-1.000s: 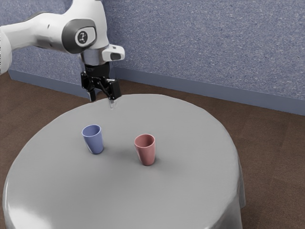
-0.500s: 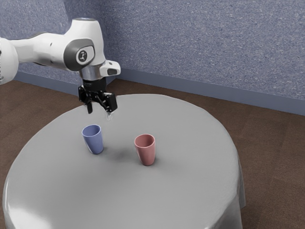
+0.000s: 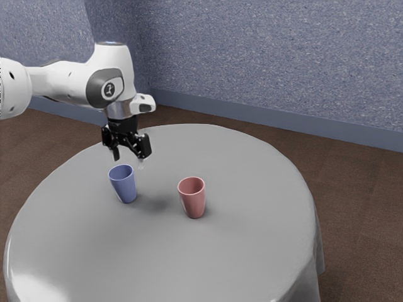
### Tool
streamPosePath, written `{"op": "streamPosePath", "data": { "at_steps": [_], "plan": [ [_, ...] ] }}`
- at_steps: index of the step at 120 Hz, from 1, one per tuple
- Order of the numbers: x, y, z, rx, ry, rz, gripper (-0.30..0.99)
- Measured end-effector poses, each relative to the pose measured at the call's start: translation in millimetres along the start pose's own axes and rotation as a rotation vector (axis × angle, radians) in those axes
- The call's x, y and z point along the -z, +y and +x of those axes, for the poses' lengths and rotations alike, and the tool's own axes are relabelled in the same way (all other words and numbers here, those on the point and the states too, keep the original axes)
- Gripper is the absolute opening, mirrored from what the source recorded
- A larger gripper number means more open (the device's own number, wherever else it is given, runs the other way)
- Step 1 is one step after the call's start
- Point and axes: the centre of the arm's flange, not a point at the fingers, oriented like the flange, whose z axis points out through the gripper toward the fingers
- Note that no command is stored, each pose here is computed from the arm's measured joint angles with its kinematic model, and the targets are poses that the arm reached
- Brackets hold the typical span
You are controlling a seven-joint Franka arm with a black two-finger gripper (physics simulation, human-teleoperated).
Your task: Place the left cup onto the right cup
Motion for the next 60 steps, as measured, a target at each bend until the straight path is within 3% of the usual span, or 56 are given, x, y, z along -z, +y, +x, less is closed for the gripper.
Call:
{"op": "streamPosePath", "data": {
  "at_steps": [60],
  "plan": [
    [-37.5,-25.1,18.4,0.018,-0.008,0.012,0.66]
  ]
}}
